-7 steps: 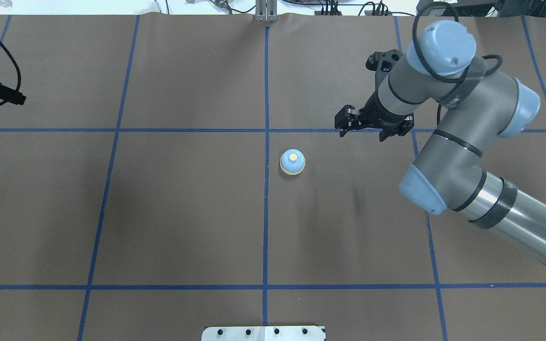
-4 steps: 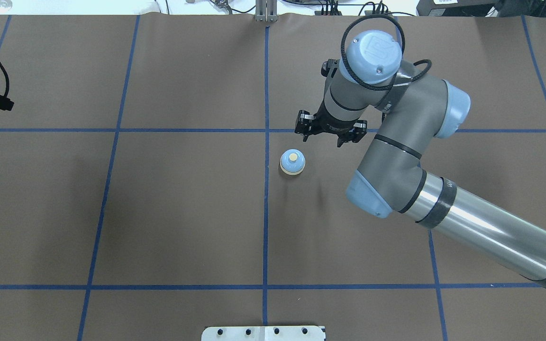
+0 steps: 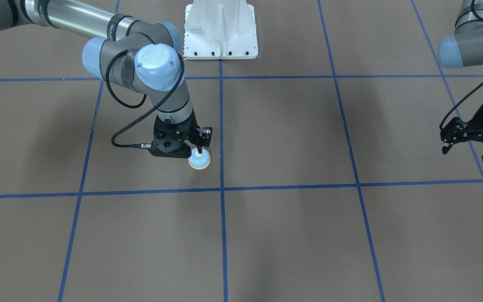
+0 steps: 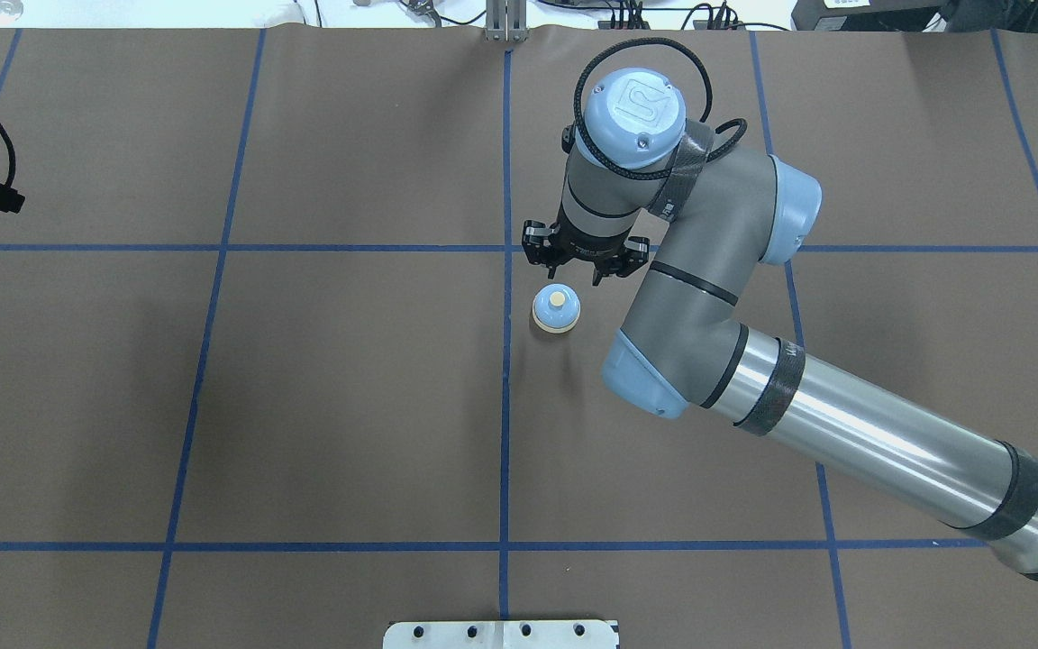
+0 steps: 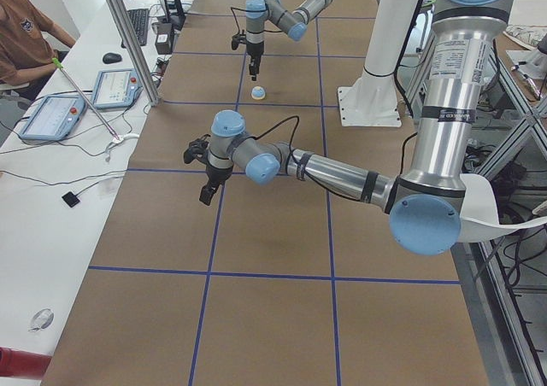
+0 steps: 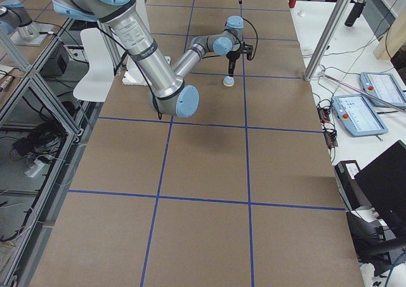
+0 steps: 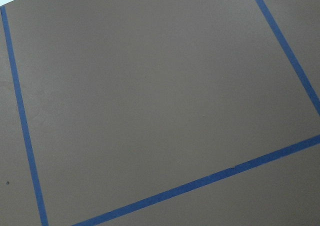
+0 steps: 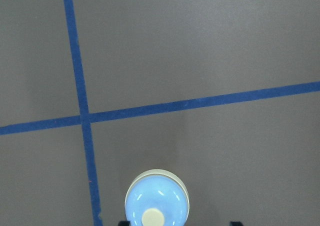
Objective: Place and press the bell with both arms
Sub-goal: 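Press down on the bell's cream button with the right gripper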
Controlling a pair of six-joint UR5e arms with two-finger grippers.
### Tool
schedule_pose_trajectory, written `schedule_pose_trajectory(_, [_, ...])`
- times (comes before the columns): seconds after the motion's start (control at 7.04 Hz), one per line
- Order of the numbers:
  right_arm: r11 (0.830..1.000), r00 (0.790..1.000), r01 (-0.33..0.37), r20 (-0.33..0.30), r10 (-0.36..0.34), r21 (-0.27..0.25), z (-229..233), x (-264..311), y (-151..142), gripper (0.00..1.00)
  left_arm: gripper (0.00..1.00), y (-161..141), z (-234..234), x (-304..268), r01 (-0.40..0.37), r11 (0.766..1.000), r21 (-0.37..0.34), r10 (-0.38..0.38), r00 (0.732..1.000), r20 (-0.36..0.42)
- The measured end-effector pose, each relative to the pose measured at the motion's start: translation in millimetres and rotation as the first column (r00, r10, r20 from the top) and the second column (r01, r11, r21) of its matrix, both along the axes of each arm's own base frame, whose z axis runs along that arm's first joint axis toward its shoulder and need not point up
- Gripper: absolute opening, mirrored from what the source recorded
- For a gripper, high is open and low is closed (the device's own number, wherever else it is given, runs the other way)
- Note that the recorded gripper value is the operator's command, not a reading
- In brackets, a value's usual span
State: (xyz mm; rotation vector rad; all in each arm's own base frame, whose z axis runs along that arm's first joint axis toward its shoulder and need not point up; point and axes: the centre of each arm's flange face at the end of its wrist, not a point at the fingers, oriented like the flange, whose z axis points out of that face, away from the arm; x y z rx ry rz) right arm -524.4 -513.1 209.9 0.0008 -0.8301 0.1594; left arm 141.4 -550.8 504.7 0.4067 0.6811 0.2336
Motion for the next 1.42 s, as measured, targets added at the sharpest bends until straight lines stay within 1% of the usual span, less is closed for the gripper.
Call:
schedule_pose_trajectory(0.28, [1.0,1.0,0.01,-0.003,-0.01,0.0,-1,-8,4,0.0,1.0,0,0,0,-0.007,1.0,0.007,0.006,1.0,0.003])
schedule_pose_trajectory(0.71, [1.0,0.999,0.021,-0.025,-0.021,-0.014,3,-25,1,0.0,1.0,-1,-1,-1,-0.007,1.0,0.011,0.007,1.0,0.006])
schedule_pose_trajectory(1.42, [0.999,0.996,0.028,-0.078,-0.03,-0.017,27,-46,4,0.0,1.0,-1,2,0,-0.006,1.0,0.007,0.006,1.0,0.01])
